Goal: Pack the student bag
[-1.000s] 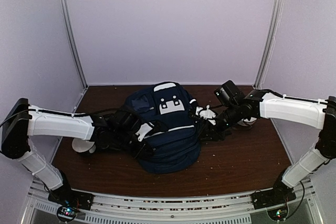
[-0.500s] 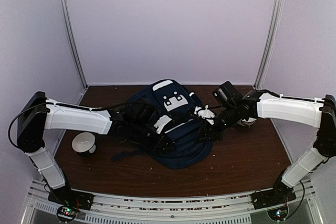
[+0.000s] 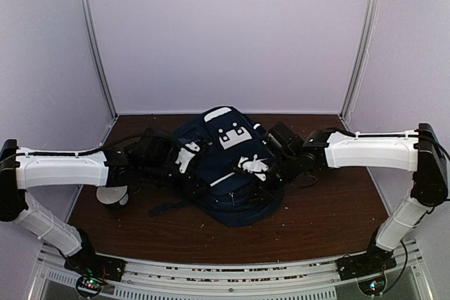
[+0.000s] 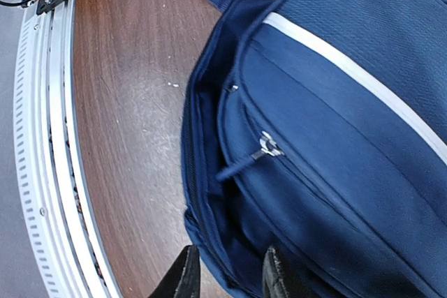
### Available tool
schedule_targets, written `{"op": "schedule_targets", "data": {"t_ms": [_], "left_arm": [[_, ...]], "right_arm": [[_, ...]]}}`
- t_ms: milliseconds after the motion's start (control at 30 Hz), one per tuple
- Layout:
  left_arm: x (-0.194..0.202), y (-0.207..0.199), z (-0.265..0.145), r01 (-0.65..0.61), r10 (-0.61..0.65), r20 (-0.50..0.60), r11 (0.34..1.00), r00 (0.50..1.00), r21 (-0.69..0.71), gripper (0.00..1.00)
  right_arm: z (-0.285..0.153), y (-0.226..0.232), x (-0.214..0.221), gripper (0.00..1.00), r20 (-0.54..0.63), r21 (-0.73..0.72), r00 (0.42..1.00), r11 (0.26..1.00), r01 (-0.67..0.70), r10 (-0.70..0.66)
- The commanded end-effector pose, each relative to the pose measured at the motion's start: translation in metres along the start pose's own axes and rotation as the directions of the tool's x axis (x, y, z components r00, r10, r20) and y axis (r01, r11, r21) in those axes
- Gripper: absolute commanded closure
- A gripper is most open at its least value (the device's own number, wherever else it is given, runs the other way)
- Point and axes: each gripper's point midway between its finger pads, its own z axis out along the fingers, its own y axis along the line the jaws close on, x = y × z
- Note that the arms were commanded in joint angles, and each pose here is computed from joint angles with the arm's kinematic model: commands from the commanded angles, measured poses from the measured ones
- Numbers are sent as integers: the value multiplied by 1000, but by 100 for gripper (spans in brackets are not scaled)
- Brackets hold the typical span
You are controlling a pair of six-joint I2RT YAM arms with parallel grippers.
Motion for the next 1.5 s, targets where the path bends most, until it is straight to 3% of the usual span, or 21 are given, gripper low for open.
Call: {"op": "schedule_targets", "data": {"t_ms": [0, 233, 500, 767, 1000, 1267, 1467], "left_arm": [[-2, 22, -11, 7, 0, 59, 993, 998, -114, 52], [1, 31, -23, 54, -39, 91, 984, 995, -170, 52], [4, 37, -33, 79, -53, 133, 977, 990, -200, 52], [2, 35, -33, 71, -43, 145, 979, 988, -191, 52], [4, 15, -22, -58, 75, 164, 993, 984, -103, 55], [-3, -1, -4, -239, 257, 143, 962, 956, -129, 54], [-20, -31, 10, -432, 450, 187, 893, 873, -131, 52]], "right_arm": [[10, 0, -19, 67, 17, 94, 999, 995, -45, 44], [39, 12, -27, 56, -26, 79, 991, 988, -131, 133], [62, -9, -24, 63, -45, 182, 965, 952, -248, 260], [85, -20, -2, 82, -82, 204, 920, 910, -361, 383], [58, -23, -7, 100, -10, 117, 908, 903, -415, 418], [37, -12, -20, 100, 21, -14, 916, 917, -400, 400], [37, -7, -18, 100, -10, -112, 914, 908, -404, 406]]}}
